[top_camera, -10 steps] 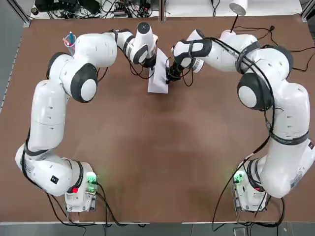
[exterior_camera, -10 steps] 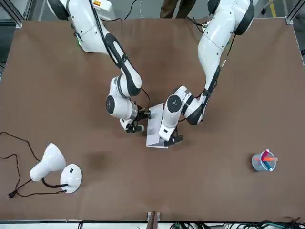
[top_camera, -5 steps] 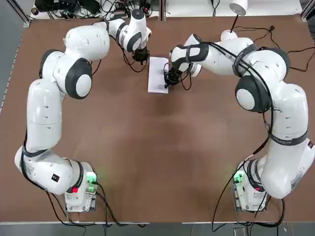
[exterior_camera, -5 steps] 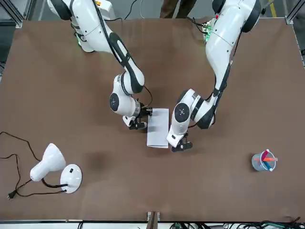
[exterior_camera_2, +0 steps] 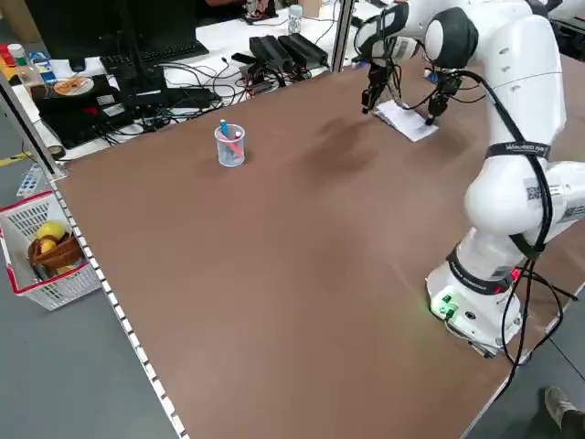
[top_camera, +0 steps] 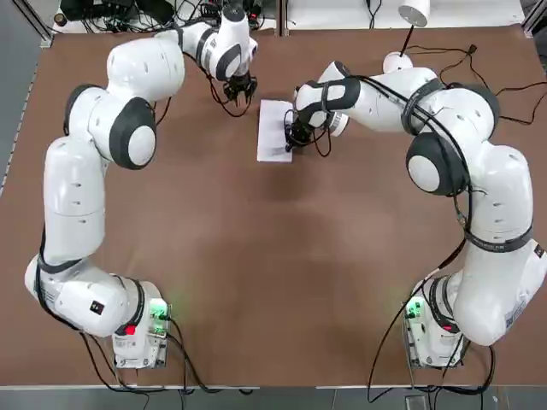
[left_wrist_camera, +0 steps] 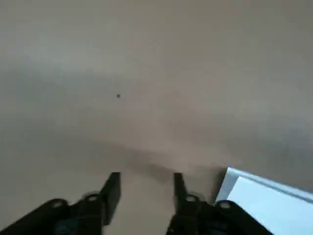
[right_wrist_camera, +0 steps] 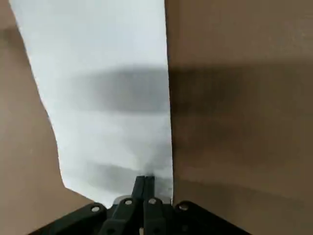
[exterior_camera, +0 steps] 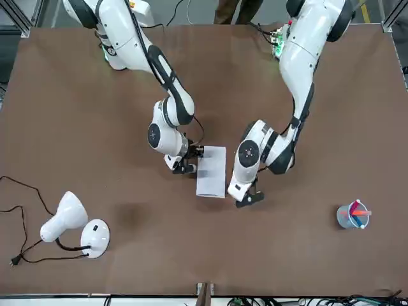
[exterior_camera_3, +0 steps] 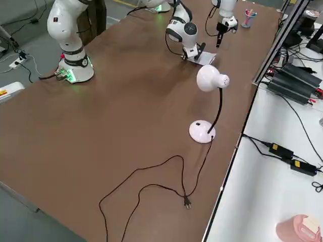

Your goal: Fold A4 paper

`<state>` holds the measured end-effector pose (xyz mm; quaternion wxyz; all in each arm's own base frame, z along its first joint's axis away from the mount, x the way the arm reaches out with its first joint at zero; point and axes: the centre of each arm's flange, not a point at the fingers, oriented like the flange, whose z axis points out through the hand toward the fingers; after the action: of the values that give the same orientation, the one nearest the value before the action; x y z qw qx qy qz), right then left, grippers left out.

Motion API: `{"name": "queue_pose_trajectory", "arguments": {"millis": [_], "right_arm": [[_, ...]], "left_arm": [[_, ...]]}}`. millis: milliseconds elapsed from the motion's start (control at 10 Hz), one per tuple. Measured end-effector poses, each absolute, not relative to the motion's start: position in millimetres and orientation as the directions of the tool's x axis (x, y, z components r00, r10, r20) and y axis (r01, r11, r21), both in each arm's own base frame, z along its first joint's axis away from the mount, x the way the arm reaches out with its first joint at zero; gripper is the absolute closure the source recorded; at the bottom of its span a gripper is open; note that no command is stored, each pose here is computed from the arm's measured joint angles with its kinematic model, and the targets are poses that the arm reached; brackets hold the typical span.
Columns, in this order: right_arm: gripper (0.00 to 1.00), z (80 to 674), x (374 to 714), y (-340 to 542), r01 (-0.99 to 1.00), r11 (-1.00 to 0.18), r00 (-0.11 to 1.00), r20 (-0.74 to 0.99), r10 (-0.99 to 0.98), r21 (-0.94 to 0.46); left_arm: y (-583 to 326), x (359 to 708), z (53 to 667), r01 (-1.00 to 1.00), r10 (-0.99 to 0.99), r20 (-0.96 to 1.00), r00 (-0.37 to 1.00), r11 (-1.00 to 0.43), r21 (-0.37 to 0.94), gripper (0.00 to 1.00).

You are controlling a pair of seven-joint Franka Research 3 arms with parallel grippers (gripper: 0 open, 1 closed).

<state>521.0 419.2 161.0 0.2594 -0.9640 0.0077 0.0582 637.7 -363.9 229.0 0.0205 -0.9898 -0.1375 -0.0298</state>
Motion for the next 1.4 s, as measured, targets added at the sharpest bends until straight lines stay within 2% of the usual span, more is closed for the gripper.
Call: {"name": "queue_pose_trajectory", "arguments": {"millis": [300,900,1400], "right_arm": [[0.99,169.9,532.9,419.1,-0.044,-0.859,0.996,-0.090,0.003,-0.510],[0.99,163.4,553.7,420.8,-0.046,-0.854,0.998,-0.052,-0.023,-0.518],[0.99,163.7,579.0,415.3,-0.056,-0.843,0.998,-0.026,-0.050,-0.534]], "left_arm": [[-331.8,665.3,258.2,0.354,0.355,0.078,0.932,-0.935,0.023,0.01],[-304.6,682.8,296.8,0.436,0.443,0.058,0.895,-0.894,0.107,0.00],[-208.8,720.8,323.3,0.435,0.450,0.046,0.892,-0.882,0.182,0.00]]}}
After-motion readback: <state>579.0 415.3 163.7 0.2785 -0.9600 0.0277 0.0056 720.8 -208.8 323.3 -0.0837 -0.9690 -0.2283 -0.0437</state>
